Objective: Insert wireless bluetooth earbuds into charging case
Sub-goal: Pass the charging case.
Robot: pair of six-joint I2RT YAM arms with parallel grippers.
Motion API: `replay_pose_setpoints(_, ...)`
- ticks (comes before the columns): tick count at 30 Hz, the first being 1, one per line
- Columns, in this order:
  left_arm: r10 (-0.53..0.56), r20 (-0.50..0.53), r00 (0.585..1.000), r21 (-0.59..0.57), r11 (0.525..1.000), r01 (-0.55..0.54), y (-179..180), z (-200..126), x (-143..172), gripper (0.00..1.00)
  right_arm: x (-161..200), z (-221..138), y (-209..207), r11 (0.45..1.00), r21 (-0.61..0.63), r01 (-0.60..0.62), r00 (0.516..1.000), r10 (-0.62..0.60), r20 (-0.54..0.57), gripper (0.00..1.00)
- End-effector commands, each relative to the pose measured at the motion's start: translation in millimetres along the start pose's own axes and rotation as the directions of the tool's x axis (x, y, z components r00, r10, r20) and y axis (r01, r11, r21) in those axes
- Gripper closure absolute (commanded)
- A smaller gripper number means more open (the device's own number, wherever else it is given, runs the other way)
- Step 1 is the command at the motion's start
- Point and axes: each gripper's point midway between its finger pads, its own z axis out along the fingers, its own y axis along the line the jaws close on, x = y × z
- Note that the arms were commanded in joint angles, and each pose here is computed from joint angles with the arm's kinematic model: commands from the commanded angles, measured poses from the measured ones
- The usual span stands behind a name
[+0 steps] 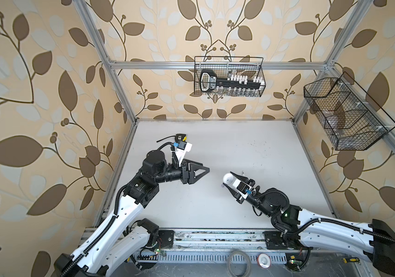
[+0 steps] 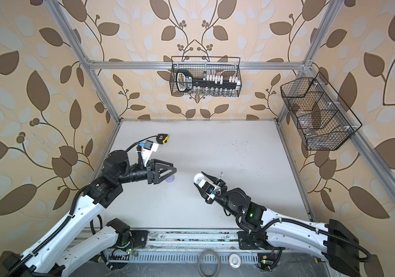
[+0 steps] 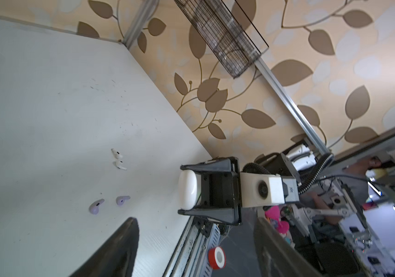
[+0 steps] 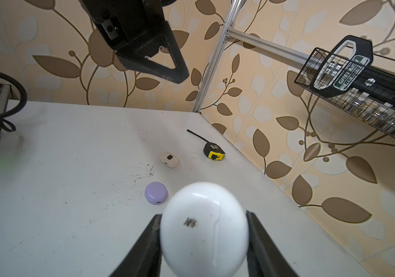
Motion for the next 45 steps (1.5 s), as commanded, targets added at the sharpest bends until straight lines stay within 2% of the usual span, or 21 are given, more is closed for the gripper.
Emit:
replay_pose_setpoints(1,0.17,-0.011,0.985,-0.019,0.985,-0.17,-10.0,-2.6,-3.3,0.29,-5.2,-3.5,-4.7,0.996,0.032,0.082,0.996,-0.083,0.036,0.75)
replay_pose_setpoints(6,0.146,-0.089,0.985,-0.015,0.989,-0.148,-2.7,14.5,11.3,0.37,-17.4,-15.3,5.0,0.993,0.011,0.12,0.989,-0.121,0.081,0.73)
replay_pose_setpoints(11,0.19,-0.138,0.972,-0.021,0.981,-0.194,-7.1,30.6,26.6,0.38,-24.3,-22.7,4.5,0.991,0.021,0.129,0.984,-0.13,0.123,0.75)
replay_pose_setpoints(13,0.189,-0.157,0.969,-0.017,0.981,-0.194,-8.1,36.8,29.4,0.42,-27.4,-23.3,3.1,0.992,0.026,0.127,0.983,-0.129,0.131,0.76)
replay_pose_setpoints(17,0.179,-0.16,0.971,-0.022,0.982,-0.185,-11.1,46.9,30.4,0.47,-30.0,-23.3,0.5,0.991,0.043,0.125,0.981,-0.13,0.144,0.76)
replay_pose_setpoints(26,0.214,-0.161,0.964,0.01,0.977,-0.215,-28.3,58.1,33.9,0.5,-35.0,-10.4,2.0,0.991,0.049,0.122,0.982,-0.128,0.139,0.79)
replay_pose_setpoints(34,0.212,-0.18,0.961,-0.031,0.975,-0.22,-22.1,65.6,36.0,0.6,-40.0,0.6,4.8,0.993,0.037,0.112,0.984,-0.115,0.134,0.79)
replay_pose_setpoints(45,0.206,-0.196,0.959,-0.052,0.974,-0.22,-17.7,69.0,40.6,0.56,-48.1,-6.2,4.7,0.996,0.02,0.088,0.981,-0.09,0.173,0.81)
